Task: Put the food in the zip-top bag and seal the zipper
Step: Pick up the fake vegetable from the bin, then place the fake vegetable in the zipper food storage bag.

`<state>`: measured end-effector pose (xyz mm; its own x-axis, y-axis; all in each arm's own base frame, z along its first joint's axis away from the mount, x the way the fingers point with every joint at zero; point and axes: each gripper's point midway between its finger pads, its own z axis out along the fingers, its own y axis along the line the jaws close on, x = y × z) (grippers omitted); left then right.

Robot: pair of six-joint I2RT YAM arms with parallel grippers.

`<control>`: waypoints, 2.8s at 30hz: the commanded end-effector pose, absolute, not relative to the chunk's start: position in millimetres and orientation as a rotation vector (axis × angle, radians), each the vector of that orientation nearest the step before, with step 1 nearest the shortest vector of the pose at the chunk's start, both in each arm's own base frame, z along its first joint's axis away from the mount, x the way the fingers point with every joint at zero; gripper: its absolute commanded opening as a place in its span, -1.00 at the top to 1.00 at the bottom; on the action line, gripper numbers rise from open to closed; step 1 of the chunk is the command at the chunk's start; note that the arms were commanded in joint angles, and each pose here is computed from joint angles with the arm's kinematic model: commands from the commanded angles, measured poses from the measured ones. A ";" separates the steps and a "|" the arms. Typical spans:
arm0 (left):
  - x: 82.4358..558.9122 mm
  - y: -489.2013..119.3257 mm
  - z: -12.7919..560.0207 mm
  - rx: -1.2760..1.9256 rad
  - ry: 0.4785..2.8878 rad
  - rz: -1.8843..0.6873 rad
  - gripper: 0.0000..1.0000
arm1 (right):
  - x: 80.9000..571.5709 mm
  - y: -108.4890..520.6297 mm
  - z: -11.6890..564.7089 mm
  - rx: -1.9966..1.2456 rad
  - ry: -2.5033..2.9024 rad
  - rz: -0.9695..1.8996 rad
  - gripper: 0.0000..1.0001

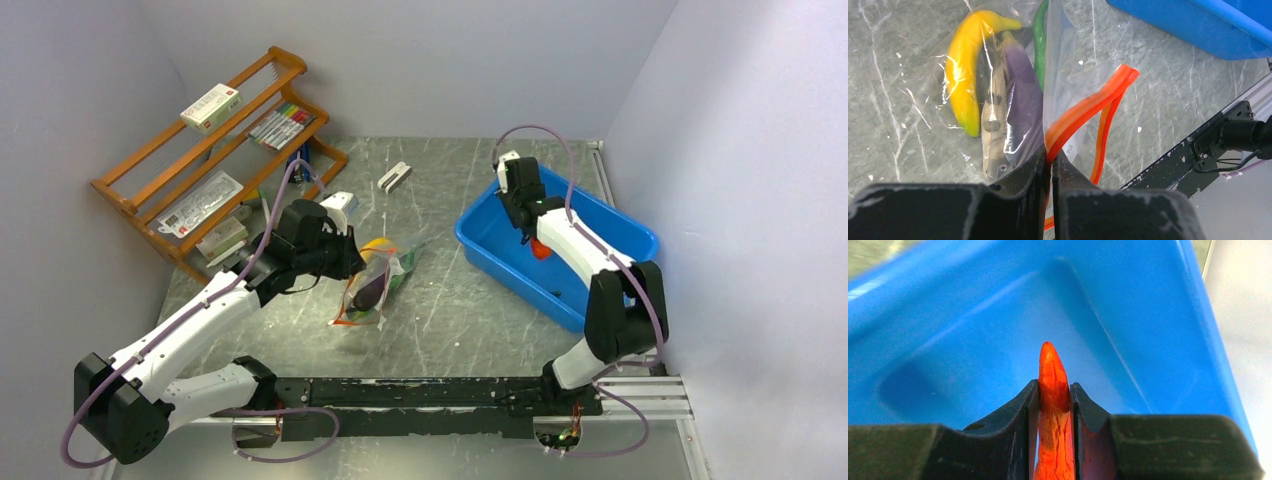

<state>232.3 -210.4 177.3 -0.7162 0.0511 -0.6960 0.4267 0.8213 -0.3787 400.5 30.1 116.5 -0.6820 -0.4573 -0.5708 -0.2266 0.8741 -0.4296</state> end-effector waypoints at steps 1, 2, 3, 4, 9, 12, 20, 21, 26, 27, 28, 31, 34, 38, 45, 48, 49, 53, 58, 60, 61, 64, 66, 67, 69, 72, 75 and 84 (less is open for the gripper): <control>243.5 -212.8 198.6 0.308 2.234 -0.702 0.86 | 405.0 57.6 175.6 -0.434 2.166 -0.371 0.78; 243.4 -213.9 200.3 0.312 2.231 -0.708 0.86 | 403.1 63.7 184.4 -0.440 2.139 -0.353 0.78; 243.7 -214.4 200.2 0.315 2.231 -0.708 0.86 | 400.8 70.2 193.4 -0.447 2.114 -0.335 0.78; 244.7 -213.8 199.8 0.313 2.232 -0.702 0.86 | 398.3 76.7 203.0 -0.451 2.087 -0.313 0.78; 250.7 -211.3 198.6 0.273 2.218 -0.679 0.86 | 374.8 123.1 252.8 -0.500 1.930 -0.097 0.78; 253.9 -213.7 205.5 0.267 2.190 -0.692 0.86 | 354.6 148.9 283.4 -0.541 1.811 0.060 0.78; 261.7 -215.2 216.5 0.273 2.178 -0.673 0.86 | 292.0 213.5 315.6 -0.815 1.482 0.389 0.79; 261.6 -215.8 217.6 0.271 2.175 -0.678 0.86 | 283.1 221.3 319.8 -0.851 1.431 0.423 0.79; 261.5 -218.2 223.8 0.260 2.148 -0.705 0.86 | 241.5 254.4 334.6 -0.983 1.204 0.587 0.80; 261.2 -218.8 223.6 0.261 2.150 -0.710 0.86 | 234.8 259.1 336.7 -1.004 1.168 0.610 0.81; 260.7 -219.8 223.6 0.263 2.152 -0.717 0.86 | 227.8 264.1 337.8 -1.031 1.130 0.636 0.82; 259.1 -222.0 221.4 0.265 2.163 -0.732 0.86 | 211.1 277.1 337.6 -1.096 1.045 0.700 0.82; 258.3 -221.4 220.1 0.261 2.167 -0.733 0.86 | 191.8 292.2 332.4 -1.196 0.945 0.749 0.81; 257.6 -220.4 221.0 0.259 2.154 -0.734 0.86 | 158.0 313.0 323.2 -1.346 0.732 0.744 0.94; 256.3 -223.2 221.4 0.274 2.157 -0.749 0.86 | 144.9 343.3 310.8 -1.463 0.668 0.773 0.87; 256.5 -223.9 223.8 0.284 2.158 -0.751 0.86 | 138.2 354.4 307.6 -1.490 0.608 0.782 0.86; 256.2 -223.8 224.8 0.286 2.155 -0.751 0.86 | 134.9 358.4 306.8 -1.494 0.585 0.788 0.86; 256.3 -221.6 225.1 0.276 2.147 -0.744 0.86 | 128.9 374.8 302.0 -1.530 0.541 0.803 0.85; 254.7 -222.6 224.0 0.269 2.139 -0.761 0.86 | 124.8 394.2 290.1 -1.595 0.498 0.809 0.80; 254.3 -223.6 223.8 0.271 2.143 -0.766 0.86 | 126.4 401.1 286.8 -1.597 0.480 0.803 0.80; 254.1 -223.6 223.6 0.272 2.146 -0.768 0.86 | 127.7 404.3 285.5 -1.597 0.470 0.796 0.80; 253.2 -224.1 223.3 0.273 2.147 -0.772 0.86 | 133.8 413.7 269.5 -1.635 0.461 0.773 0.79; 252.8 -223.0 222.7 0.269 2.147 -0.768 0.86 | 139.8 418.5 258.4 -1.663 0.454 0.739 0.77; 252.6 -221.7 222.1 0.263 2.149 -0.763 0.86 | 142.9 420.9 253.3 -1.676 0.453 0.720 0.76; 252.0 -220.1 219.5 0.264 2.159 -0.752 0.86 | 150.0 424.8 243.8 -1.697 0.465 0.688 0.74; 250.0 -219.7 217.3 0.276 2.165 -0.751 0.86 | 162.4 427.3 232.2 -1.720 0.499 0.628 0.73; 248.2 -220.1 218.0 0.284 2.163 -0.758 0.86 | 174.3 426.3 218.2 -1.759 0.538 0.556 0.72; 249.6 -214.3 220.1 0.265 2.157 -0.726 0.86 | 202.1 416.0 188.9 -1.832 0.659 0.384 0.64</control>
